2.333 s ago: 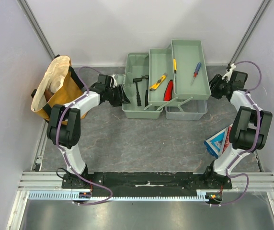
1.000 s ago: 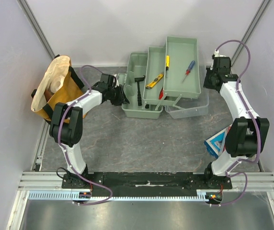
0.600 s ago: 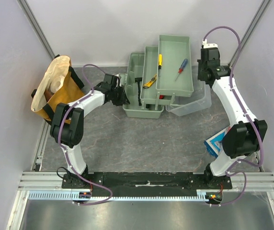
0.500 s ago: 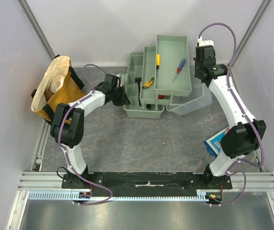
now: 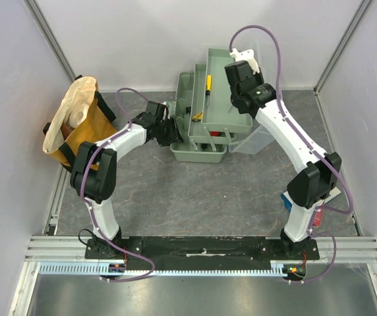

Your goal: Pack the tool kit

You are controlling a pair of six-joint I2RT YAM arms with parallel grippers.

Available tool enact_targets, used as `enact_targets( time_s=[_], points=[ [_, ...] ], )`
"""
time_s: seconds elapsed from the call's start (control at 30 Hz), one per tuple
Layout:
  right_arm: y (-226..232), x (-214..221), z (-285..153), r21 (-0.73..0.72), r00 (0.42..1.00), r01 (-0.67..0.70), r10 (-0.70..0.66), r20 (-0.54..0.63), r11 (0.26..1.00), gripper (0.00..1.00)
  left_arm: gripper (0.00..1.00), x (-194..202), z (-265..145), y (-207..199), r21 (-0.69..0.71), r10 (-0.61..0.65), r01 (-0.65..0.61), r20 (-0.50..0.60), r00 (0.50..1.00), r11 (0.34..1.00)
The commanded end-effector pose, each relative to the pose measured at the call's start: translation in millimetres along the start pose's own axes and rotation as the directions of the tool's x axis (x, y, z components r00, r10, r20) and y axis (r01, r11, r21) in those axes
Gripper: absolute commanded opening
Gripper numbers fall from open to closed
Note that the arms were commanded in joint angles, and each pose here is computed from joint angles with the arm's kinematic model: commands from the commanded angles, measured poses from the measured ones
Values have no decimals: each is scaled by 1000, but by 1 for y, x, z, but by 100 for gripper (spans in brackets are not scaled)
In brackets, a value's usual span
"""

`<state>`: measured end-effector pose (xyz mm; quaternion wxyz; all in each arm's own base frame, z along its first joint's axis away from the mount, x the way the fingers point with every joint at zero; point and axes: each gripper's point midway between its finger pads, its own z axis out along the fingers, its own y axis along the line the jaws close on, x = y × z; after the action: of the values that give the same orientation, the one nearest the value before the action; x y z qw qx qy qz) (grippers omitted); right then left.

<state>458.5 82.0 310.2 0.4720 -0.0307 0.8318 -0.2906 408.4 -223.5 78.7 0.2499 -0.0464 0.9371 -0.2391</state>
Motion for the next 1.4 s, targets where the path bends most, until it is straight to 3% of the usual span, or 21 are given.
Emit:
enact_targets(
  time_s=[0.0,0.13,0.47,0.7,0.9,1.13,1.2,1.37],
  points=[
    [41,-24,-23,-20,995,-41,42,89,999,0,54,12,-6,-44,111,-5,14,-78,997,994],
    [58,-28,-35,13,994,-1,-1,112,1000,0,59,0,-17,-47,103,1,3,-44,999,995],
    [86,-38,-57,56,981,105,-112,158,993,0,58,-21,-46,-24,13,-15,14,44,999,1000],
    [102,-43,-67,51,973,139,-146,179,989,6,57,-41,-91,-29,102,-46,35,107,993,994],
    [124,-46,-79,-5,968,142,-138,208,990,19,57,-58,-122,-23,123,-63,41,181,981,992],
    [155,-42,-90,-106,975,61,-36,221,993,31,57,-55,-124,-3,106,-93,76,174,980,991],
    [161,-41,-93,-116,975,48,-21,222,992,39,57,-55,-125,3,98,-99,82,177,979,992],
    [177,-40,-105,-182,973,45,-2,232,982,70,57,-57,-123,13,87,-118,104,178,977,991]
  ],
)
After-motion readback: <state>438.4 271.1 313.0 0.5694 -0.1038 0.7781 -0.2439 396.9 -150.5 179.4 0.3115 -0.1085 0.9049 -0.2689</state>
